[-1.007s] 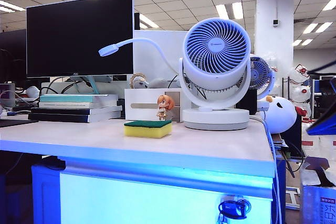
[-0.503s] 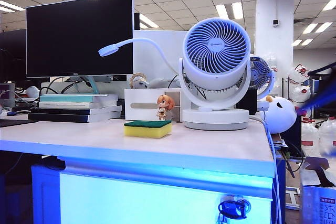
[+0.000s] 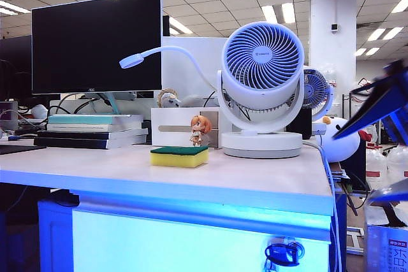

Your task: Open the drawer, place the cleaning sponge inside, then close the drawer.

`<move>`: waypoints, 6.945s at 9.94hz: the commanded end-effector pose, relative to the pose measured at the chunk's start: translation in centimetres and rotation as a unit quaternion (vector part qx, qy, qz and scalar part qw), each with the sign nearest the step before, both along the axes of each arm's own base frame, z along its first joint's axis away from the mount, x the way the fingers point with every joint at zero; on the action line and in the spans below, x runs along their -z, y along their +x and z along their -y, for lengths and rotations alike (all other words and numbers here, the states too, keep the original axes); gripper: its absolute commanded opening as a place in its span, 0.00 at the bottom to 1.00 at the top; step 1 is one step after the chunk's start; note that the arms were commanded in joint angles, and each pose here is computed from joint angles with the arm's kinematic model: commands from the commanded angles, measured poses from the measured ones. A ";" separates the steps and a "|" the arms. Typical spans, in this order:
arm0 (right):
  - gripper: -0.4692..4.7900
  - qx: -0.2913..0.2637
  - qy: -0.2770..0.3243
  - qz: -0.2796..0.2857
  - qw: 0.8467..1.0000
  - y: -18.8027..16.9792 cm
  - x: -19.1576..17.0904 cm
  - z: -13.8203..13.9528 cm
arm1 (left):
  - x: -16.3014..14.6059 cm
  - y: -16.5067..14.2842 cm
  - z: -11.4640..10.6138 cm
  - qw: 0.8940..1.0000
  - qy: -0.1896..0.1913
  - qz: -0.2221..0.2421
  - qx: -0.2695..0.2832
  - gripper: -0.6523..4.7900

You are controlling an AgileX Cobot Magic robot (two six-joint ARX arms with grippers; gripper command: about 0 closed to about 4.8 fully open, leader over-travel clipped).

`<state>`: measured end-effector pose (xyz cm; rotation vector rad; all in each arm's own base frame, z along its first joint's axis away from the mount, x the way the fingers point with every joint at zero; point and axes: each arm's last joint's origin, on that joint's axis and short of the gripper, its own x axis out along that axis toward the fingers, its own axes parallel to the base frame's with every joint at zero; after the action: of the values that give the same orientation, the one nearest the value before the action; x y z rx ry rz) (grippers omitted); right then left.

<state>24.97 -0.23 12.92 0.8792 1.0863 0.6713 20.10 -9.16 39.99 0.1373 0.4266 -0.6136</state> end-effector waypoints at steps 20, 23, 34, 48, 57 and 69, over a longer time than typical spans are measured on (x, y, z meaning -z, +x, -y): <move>1.00 -0.015 0.110 -0.021 0.994 5.2 5.6 -1.7 | -0.4 0.0 0.0 1.000 -0.005 0.012 0.002 0.11; 1.00 -0.020 0.113 -0.015 0.993 5.4 5.5 -1.8 | -0.4 0.0 0.0 1.000 -0.005 0.012 0.002 0.11; 1.00 -0.071 0.138 -0.020 0.988 5.1 5.4 -3.3 | -0.3 0.0 0.0 1.000 -0.005 0.012 0.002 0.11; 1.00 -0.099 0.148 -0.049 0.983 4.5 5.6 -4.6 | -0.6 0.0 0.0 1.000 -0.007 0.022 -0.002 0.11; 1.00 -0.139 0.141 -0.060 0.978 3.0 6.2 -6.9 | -1.4 -0.8 -0.4 0.999 -0.019 0.045 -0.003 0.11; 1.00 -0.146 0.037 -0.135 0.979 -1.1 5.6 -6.2 | -1.8 -0.7 -0.3 0.997 -0.029 0.069 -0.003 0.11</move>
<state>23.85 6.08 7.05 0.9241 1.4692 0.8726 19.47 -8.88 41.47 0.1245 0.3011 -0.6065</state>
